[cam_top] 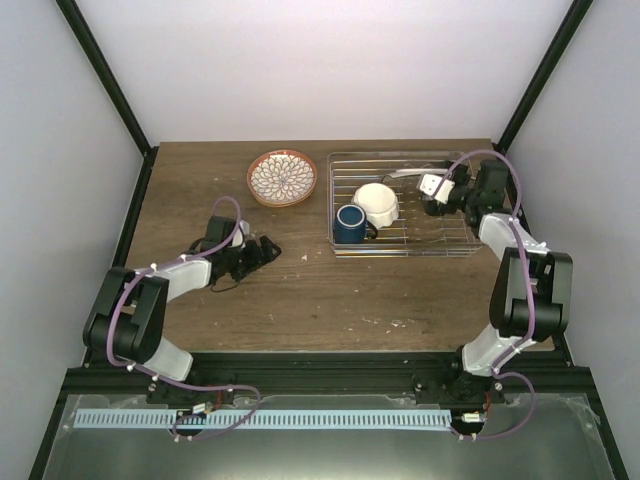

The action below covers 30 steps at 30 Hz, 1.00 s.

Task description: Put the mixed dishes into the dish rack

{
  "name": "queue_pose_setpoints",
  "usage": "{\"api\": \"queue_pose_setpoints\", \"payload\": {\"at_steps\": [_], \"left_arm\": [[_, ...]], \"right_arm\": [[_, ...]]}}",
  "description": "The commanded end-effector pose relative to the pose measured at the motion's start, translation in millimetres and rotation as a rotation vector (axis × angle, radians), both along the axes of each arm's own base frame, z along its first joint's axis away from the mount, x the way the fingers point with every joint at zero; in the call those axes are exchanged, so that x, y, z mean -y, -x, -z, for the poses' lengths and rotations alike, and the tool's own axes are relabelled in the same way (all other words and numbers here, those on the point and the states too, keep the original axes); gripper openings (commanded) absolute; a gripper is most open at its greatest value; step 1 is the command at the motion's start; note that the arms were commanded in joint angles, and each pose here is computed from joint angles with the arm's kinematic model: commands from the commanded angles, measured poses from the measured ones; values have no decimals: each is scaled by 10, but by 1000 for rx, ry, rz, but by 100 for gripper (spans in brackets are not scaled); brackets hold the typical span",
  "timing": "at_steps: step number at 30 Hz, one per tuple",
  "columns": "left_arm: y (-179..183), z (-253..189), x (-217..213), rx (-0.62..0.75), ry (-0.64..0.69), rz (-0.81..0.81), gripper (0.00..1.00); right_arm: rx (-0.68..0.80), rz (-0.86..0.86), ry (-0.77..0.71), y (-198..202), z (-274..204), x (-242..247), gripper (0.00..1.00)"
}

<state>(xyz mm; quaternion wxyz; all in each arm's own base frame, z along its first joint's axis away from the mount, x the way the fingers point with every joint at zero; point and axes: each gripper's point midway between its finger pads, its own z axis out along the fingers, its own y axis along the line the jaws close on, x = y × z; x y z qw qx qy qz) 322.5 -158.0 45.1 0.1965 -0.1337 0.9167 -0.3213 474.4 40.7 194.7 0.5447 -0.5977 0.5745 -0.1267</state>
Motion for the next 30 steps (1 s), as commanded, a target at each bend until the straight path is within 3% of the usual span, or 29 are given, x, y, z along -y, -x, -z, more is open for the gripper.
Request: {"api": "queue_pose_setpoints", "payload": {"at_steps": [1,10,15,18,24,30], "left_arm": [[-73,-30,27,8,-2,23,100],[-16,-88,42,27,13,37,100],[79,-117,28,40,29,36,100],[86,-206,25,68,32,37,100],[-10,-513,-13,142,-12,51,100],[-212,-1017,-16,249,-35,45,100]], "right_arm": [[35,5,-114,183,-235,-157,94],[89,34,-248,652,-585,-436,97],[185,77,-380,957,-1158,-538,100],[166,127,-496,1102,-1478,-601,100],[-144,312,-840,1287,-1628,-609,100],[-474,359,-1028,1653,-1369,-740,99]]}}
